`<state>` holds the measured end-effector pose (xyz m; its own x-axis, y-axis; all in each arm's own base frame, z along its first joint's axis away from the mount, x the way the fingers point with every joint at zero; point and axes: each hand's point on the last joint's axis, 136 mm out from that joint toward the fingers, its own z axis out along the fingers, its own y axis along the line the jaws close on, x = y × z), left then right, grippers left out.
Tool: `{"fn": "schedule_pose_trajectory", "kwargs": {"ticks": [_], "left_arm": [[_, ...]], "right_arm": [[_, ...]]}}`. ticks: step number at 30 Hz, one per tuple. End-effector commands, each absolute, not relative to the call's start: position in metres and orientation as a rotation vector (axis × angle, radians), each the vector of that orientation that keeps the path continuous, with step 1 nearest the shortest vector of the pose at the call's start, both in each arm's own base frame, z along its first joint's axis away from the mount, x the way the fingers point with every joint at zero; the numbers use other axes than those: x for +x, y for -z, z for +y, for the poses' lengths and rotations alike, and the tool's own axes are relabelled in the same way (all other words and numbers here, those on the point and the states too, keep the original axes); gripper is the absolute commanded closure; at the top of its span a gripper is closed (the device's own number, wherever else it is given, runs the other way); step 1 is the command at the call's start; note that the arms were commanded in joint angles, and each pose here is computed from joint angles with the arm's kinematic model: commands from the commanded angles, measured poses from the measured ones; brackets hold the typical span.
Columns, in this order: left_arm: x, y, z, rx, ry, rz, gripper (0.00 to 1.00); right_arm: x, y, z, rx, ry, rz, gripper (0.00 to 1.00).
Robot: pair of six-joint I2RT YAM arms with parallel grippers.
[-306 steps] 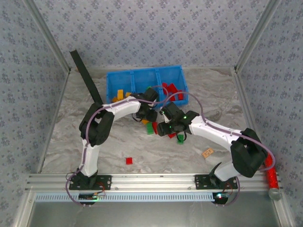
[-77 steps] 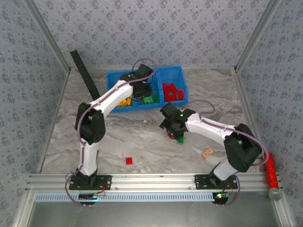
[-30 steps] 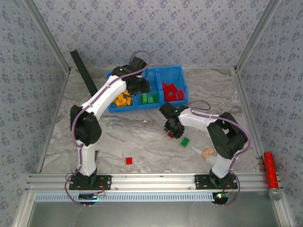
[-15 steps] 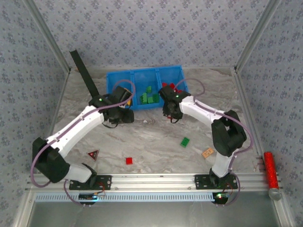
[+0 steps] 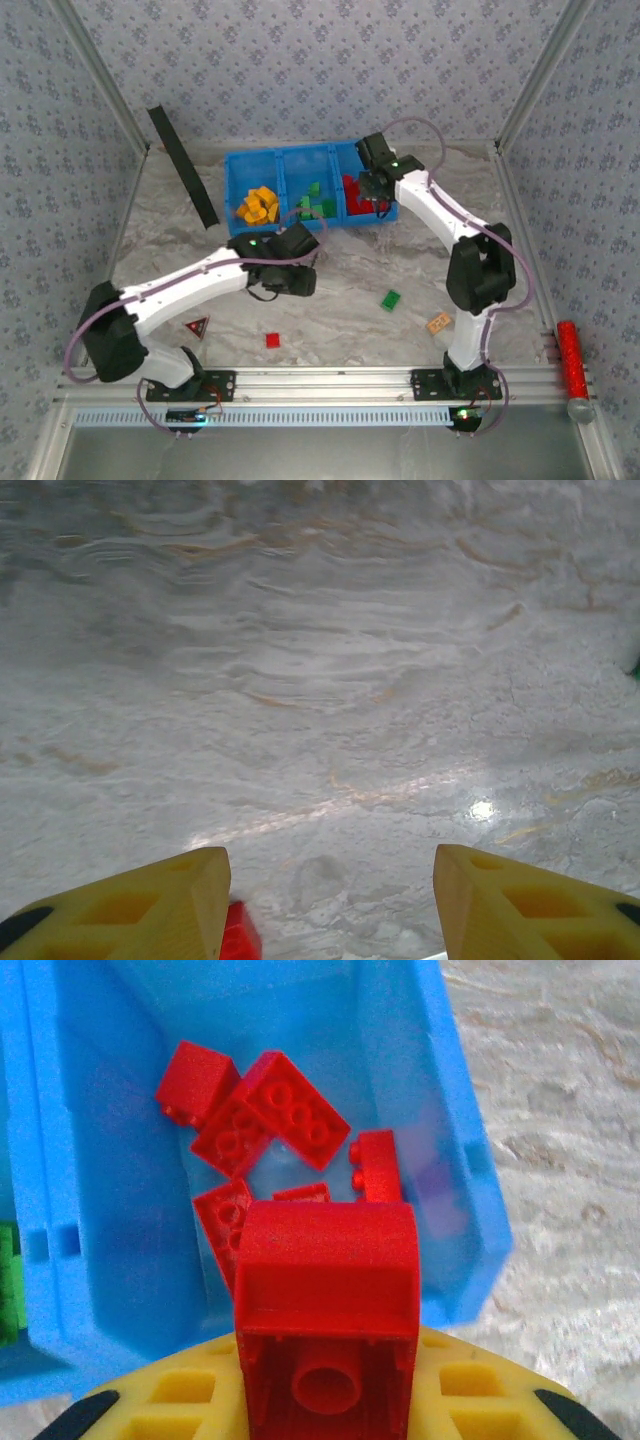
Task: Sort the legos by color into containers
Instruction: Place the lego in the container.
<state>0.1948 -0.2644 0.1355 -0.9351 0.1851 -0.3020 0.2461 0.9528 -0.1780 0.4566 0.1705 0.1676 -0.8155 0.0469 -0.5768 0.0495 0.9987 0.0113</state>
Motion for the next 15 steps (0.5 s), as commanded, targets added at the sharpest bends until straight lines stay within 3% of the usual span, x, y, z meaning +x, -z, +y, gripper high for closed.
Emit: {"fn": "schedule_pose_trajectory", "kwargs": {"ticks": [1,9,15], "left_arm": [[0.2,-0.142,-0.318,0.469,0.396,2.743,0.44],[0.189,-0.125,-0.42,0.753,0.46,2.695,0.43],[0.181,-0.108,-0.463,0.867,0.483,2.705,0.43]], "right_arm": [[0.478,-0.156,0.17,-0.035,0.074,2.525,0.71],[0.507,-0.123,0.165,-0.053,0.033,2.586,0.67],[0.515,-0.112,0.165,-0.131,0.01,2.62,0.6]]}}
